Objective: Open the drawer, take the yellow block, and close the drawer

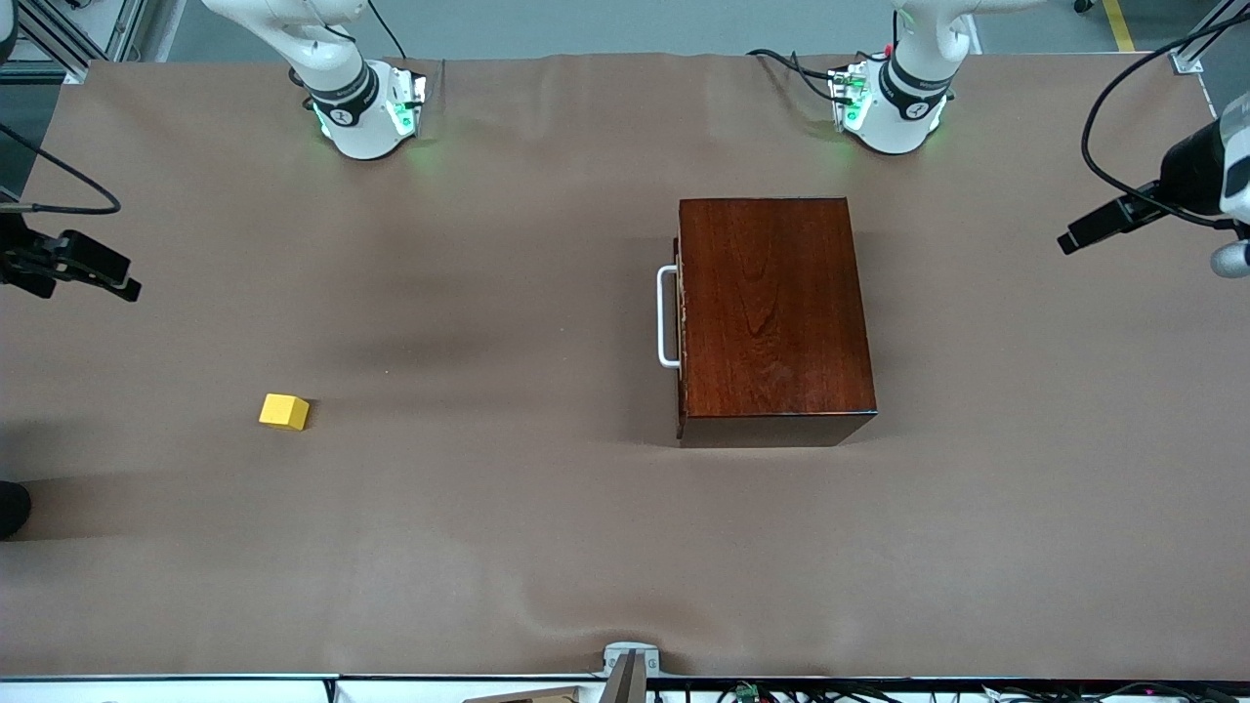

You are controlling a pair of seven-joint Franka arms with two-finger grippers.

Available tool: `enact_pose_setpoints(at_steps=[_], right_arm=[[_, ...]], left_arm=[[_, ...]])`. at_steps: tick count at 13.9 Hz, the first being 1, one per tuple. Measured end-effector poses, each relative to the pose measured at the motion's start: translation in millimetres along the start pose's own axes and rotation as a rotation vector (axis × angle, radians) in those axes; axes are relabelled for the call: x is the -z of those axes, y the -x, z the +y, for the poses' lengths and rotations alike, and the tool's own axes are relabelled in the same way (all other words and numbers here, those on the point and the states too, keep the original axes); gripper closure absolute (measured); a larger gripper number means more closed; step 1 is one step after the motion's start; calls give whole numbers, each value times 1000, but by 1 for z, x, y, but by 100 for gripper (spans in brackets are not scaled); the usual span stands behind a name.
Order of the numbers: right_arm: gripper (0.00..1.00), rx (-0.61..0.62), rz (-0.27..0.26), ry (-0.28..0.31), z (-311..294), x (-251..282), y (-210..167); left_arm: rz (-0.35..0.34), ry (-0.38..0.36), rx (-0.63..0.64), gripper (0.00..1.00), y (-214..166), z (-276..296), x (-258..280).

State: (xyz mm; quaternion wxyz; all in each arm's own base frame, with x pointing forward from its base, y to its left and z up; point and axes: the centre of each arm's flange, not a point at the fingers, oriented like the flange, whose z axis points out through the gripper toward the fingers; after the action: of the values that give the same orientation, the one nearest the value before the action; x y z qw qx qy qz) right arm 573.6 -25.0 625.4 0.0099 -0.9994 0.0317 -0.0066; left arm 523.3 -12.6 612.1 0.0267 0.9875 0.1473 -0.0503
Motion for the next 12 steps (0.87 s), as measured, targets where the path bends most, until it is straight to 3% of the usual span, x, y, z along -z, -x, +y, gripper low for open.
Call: enact_pose_setpoints(at_steps=[4,12], right_arm=[[0,-6,-9,1,2,-1,1],[0,-18,-19,2,8,-2,2]], left_arm=[[50,10,-137,0,2,1,23],[74,-93,-341,0,6,8,32]])
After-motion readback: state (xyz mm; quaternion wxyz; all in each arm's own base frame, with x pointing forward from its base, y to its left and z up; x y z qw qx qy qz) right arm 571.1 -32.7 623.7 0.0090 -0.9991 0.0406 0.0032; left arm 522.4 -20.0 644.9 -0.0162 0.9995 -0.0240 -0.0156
